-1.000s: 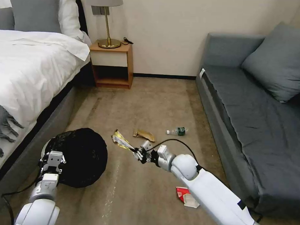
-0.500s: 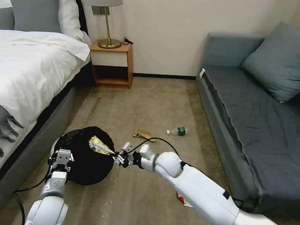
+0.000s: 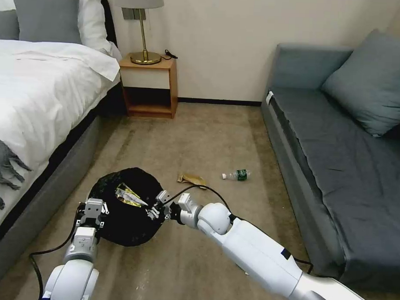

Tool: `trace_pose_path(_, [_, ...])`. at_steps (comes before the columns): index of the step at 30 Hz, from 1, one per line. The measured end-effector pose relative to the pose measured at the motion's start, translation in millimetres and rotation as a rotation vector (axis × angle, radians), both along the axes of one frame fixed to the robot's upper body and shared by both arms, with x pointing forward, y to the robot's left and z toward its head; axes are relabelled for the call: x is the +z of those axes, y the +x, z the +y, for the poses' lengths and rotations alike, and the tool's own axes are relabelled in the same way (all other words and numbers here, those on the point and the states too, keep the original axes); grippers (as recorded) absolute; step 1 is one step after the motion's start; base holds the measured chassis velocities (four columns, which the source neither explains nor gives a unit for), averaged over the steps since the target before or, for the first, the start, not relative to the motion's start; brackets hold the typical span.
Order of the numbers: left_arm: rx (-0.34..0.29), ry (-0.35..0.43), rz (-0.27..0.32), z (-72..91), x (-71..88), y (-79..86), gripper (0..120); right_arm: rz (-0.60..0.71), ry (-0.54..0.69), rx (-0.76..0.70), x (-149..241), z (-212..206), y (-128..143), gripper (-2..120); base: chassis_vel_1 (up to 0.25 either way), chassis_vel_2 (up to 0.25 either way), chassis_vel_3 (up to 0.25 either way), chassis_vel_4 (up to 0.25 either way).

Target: Pick up the trash bin, then pick up the garbage on the floor and place it into the trash bin.

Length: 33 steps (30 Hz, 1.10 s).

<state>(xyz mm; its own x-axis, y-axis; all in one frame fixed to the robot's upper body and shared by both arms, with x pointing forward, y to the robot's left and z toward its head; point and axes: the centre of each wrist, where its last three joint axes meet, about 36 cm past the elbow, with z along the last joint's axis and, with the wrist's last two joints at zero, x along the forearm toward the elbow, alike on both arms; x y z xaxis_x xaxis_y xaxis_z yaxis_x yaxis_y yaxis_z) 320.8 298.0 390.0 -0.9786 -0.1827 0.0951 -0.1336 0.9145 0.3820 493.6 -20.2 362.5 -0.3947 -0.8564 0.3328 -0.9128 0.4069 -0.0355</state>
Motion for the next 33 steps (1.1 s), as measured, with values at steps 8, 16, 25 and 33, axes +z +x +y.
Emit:
trace_pose_path(8, [-0.002, 0.0, 0.001, -0.3, -1.8, 3.1, 2, -0.014, 0.008, -0.011, 1, 1, -2, 31, 0.0, 0.0, 0.0, 0.0])
trace_pose_path(16, [-0.002, 0.006, 0.007, -1.8, -6.1, 5.5, 2, -0.035, 0.036, -0.036, 11, -13, -5, 64, 0.0, 0.0, 0.0, 0.0])
trace_pose_path(25, [0.001, 0.014, 0.009, 1.5, -9.8, 5.1, 2, -0.05, 0.026, -0.093, 10, -52, -6, 99, 0.0, 0.0, 0.0, 0.0])
trace_pose_path(33, [0.005, 0.014, 0.009, 4.5, -13.0, 4.4, 2, -0.07, -0.025, -0.125, 6, -81, -10, 100, 0.0, 0.0, 0.0, 0.0])
